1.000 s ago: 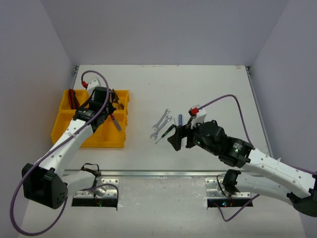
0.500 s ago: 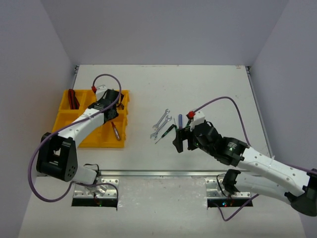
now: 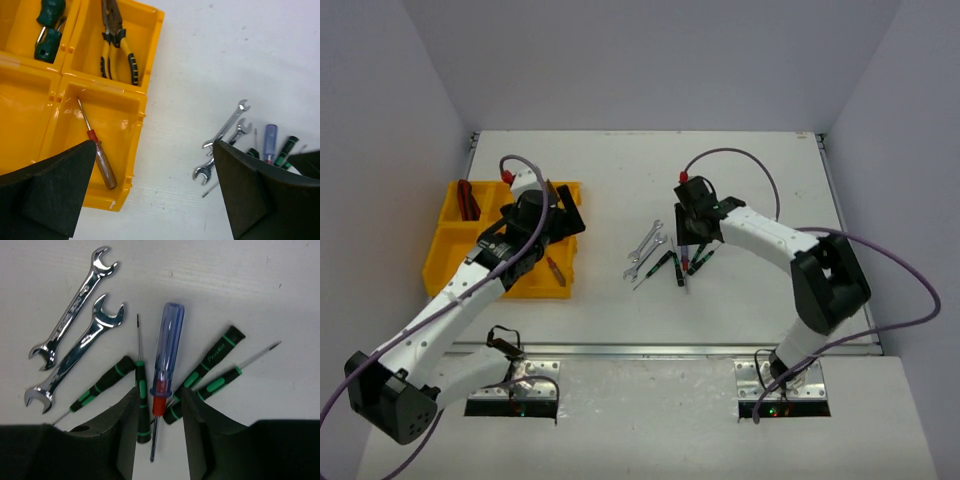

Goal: Sort the tools into containers

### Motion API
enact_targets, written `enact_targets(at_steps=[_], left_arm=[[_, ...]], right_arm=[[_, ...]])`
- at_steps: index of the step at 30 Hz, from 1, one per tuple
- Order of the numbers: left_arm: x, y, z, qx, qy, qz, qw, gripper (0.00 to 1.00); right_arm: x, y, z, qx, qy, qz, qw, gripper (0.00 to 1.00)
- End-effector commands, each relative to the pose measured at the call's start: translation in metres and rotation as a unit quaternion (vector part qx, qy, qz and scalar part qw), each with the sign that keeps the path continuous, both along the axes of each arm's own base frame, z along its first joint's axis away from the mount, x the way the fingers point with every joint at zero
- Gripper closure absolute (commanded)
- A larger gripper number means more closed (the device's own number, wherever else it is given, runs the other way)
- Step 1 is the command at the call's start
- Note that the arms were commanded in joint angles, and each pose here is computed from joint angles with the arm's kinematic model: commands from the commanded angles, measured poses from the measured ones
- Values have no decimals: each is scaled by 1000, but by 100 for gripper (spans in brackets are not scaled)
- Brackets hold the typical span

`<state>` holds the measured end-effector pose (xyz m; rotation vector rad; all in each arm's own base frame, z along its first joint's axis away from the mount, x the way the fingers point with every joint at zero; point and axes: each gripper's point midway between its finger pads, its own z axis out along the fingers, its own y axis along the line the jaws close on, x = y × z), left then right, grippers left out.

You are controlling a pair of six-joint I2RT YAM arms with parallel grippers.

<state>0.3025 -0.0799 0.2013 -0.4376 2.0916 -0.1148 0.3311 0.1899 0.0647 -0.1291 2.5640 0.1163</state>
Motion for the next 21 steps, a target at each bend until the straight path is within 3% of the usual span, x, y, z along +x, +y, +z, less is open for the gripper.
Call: enact_targets(at_steps=[1, 7, 18, 21], left_arm=[[-27, -4, 17, -20, -19, -51, 998, 0], [-52, 5, 28, -20, -39, -66, 997, 0], [-51, -1, 17, -20, -28, -83, 996, 0], [-52, -4, 17, -24, -27, -88, 995, 0]], right_arm=[[32, 3, -6, -20, 8, 4, 1000, 63], [49, 2, -39, -40, 46, -17, 998, 64], [34, 3, -72, -38, 91, -26, 995, 72], [35, 4, -69, -35, 87, -26, 995, 92]])
